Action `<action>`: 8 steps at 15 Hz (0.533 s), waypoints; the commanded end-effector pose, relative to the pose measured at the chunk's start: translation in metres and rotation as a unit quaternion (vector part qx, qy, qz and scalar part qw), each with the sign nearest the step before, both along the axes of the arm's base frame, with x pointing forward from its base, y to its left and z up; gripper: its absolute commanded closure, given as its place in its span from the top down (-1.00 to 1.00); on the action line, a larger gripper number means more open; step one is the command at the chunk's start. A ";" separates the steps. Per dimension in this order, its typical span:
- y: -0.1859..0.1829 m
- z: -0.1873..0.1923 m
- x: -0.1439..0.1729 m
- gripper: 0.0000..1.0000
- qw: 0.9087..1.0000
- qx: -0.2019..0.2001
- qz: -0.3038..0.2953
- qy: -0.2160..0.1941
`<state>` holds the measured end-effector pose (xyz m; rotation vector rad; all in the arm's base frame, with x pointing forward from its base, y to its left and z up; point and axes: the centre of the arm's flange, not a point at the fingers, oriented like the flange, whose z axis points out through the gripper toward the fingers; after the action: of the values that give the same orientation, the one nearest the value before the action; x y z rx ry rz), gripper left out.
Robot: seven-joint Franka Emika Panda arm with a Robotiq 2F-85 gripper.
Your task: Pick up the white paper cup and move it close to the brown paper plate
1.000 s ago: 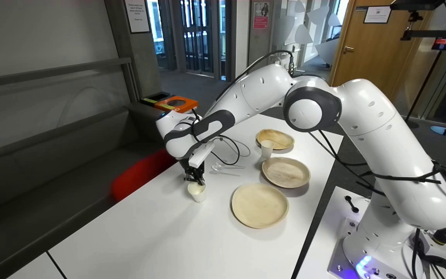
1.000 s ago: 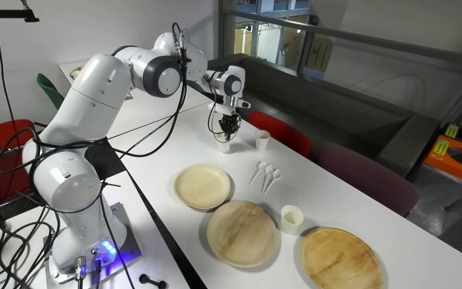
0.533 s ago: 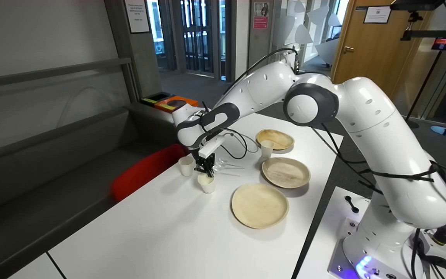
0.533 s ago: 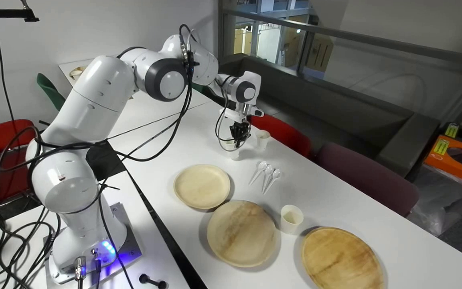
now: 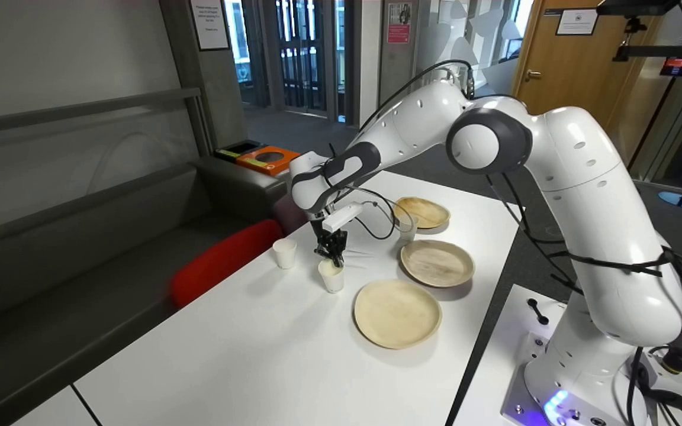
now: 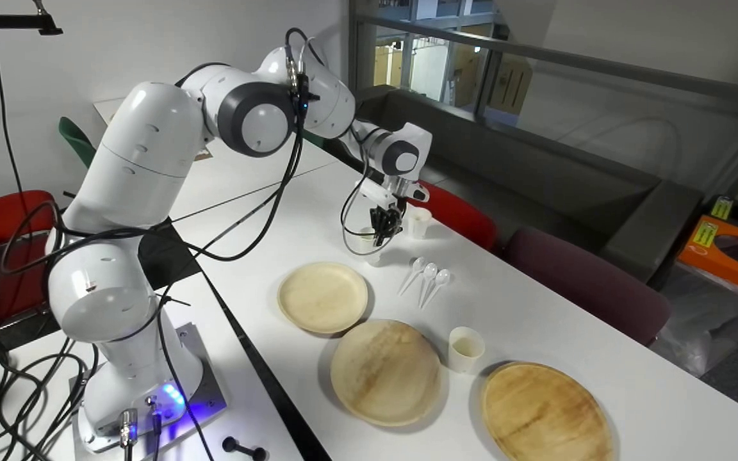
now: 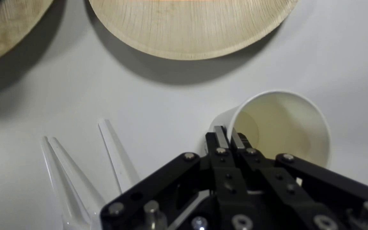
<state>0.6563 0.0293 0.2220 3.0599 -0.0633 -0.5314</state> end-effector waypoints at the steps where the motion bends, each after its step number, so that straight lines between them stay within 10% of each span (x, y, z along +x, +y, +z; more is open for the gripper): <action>1: -0.034 0.014 -0.041 -0.98 1.000 0.015 -0.018 -0.014; 8: -0.086 0.005 -0.065 -0.98 0.997 0.015 -0.072 -0.020</action>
<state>0.6181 -0.0439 0.2176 3.0672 -0.2584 -0.5104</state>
